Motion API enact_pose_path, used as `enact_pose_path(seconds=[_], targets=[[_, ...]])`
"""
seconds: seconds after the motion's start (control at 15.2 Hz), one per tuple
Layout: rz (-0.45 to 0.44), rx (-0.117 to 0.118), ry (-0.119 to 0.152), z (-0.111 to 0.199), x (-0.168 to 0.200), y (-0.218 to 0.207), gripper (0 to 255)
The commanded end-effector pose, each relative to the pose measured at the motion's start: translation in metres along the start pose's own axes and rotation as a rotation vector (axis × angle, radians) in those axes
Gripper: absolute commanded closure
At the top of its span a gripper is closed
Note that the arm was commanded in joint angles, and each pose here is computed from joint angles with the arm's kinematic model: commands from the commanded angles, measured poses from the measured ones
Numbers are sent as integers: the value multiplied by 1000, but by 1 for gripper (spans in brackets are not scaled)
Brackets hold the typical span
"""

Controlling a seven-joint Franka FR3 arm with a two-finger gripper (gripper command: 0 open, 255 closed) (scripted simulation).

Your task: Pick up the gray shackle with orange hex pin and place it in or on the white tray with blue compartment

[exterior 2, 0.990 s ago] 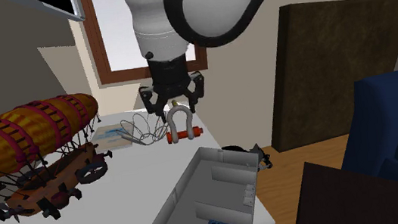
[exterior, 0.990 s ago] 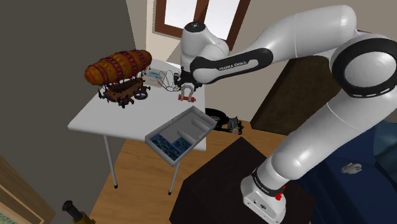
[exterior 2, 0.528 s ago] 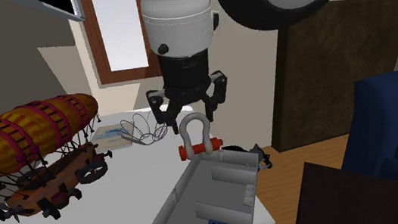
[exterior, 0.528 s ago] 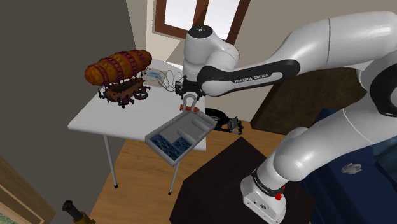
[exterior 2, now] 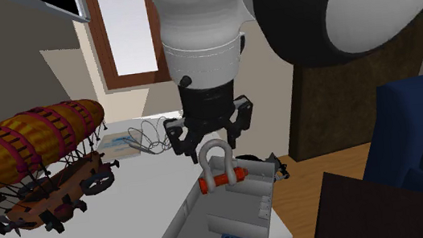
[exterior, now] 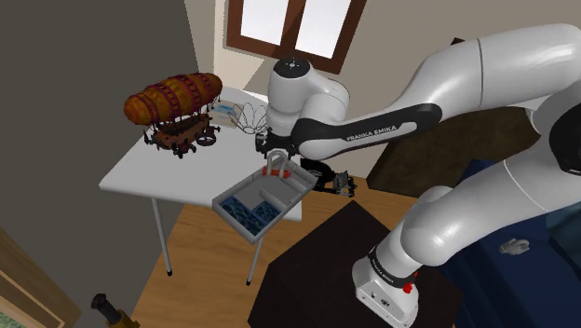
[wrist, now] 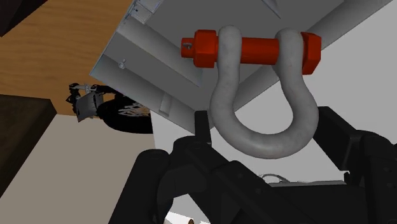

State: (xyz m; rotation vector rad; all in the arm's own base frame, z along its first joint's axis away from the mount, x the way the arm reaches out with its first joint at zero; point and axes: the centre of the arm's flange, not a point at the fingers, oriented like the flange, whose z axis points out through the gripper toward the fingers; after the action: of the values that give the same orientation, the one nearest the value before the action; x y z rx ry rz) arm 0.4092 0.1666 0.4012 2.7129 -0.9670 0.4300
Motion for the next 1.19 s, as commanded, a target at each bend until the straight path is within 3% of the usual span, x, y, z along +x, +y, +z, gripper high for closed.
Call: enact_pose_path(seconds=[0.0,0.66,1.12], targets=[[0,0,0,11,-3,-2,255],[0,0,0,62,-22,-9,255],[0,0,0,62,-22,-9,255]])
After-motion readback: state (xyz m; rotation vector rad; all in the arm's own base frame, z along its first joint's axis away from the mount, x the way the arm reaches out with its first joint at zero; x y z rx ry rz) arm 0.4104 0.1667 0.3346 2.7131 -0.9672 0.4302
